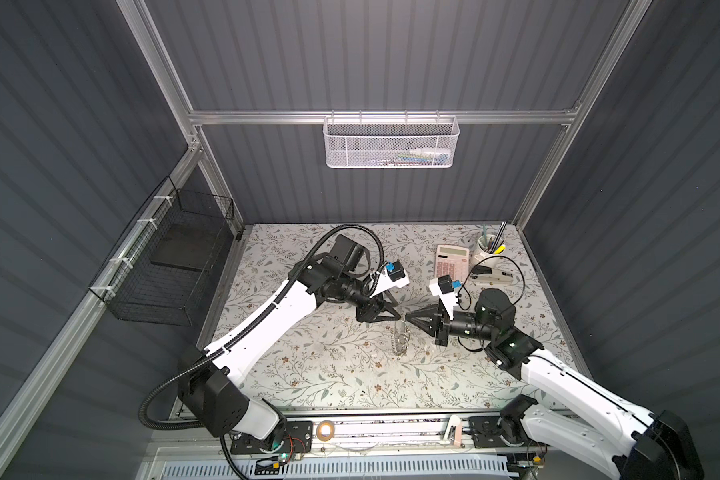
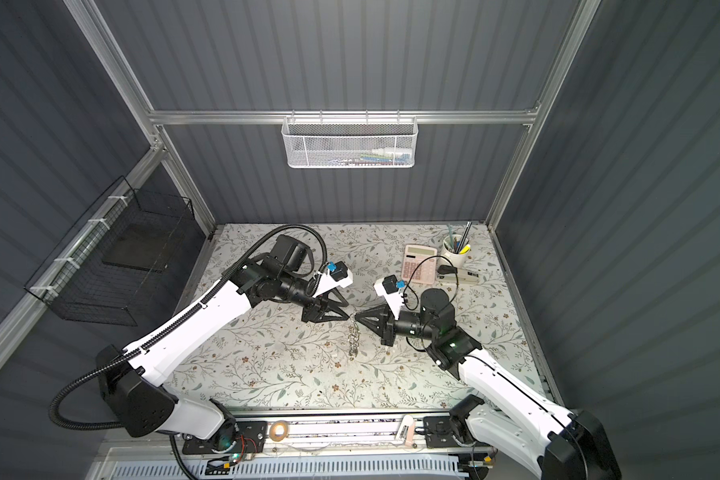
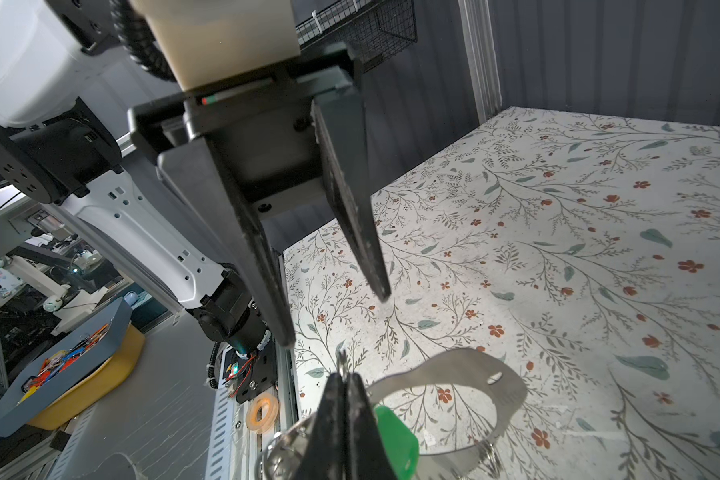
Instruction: Put the keys on the keyring
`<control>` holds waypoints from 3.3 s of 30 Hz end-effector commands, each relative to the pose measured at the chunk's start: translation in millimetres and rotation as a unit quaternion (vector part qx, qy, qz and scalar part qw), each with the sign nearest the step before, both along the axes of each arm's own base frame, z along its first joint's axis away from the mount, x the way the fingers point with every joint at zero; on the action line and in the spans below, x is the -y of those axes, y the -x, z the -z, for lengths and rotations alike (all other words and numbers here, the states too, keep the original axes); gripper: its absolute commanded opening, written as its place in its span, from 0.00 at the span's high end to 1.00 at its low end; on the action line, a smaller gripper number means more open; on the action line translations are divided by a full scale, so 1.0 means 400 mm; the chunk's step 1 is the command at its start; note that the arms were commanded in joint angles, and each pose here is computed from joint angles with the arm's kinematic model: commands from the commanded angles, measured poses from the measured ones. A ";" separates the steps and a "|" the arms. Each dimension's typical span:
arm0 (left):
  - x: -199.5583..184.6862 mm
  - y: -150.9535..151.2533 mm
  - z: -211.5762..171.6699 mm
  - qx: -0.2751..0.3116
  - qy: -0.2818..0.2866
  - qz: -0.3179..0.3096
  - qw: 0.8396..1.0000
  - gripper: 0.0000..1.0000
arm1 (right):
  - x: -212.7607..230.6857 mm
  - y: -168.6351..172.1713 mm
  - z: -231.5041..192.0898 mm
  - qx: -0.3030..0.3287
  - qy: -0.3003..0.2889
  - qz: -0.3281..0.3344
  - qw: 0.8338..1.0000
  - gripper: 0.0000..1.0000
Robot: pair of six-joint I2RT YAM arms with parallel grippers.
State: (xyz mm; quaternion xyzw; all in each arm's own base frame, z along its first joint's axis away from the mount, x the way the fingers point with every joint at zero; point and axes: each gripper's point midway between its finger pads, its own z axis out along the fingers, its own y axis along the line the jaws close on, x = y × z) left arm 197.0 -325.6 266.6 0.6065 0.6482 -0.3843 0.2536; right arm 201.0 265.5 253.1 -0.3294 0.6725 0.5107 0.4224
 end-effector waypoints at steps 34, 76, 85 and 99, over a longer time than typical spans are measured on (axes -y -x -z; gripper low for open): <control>0.056 0.018 0.032 -0.041 -0.011 0.010 0.999 1.00 | -0.004 -0.015 -0.049 0.033 -0.010 0.012 0.999 0.93; 0.009 -0.111 -0.071 0.008 0.346 -0.259 0.902 1.00 | -0.013 -0.043 -0.023 0.017 0.009 0.033 0.999 0.62; 0.014 -0.116 -0.076 -0.023 0.404 -0.260 0.877 1.00 | -0.008 -0.073 0.001 0.003 0.033 0.061 0.998 0.63; -0.014 -0.136 -0.095 -0.015 0.440 -0.294 0.848 1.00 | 0.005 -0.110 0.028 -0.011 0.058 0.102 0.993 0.63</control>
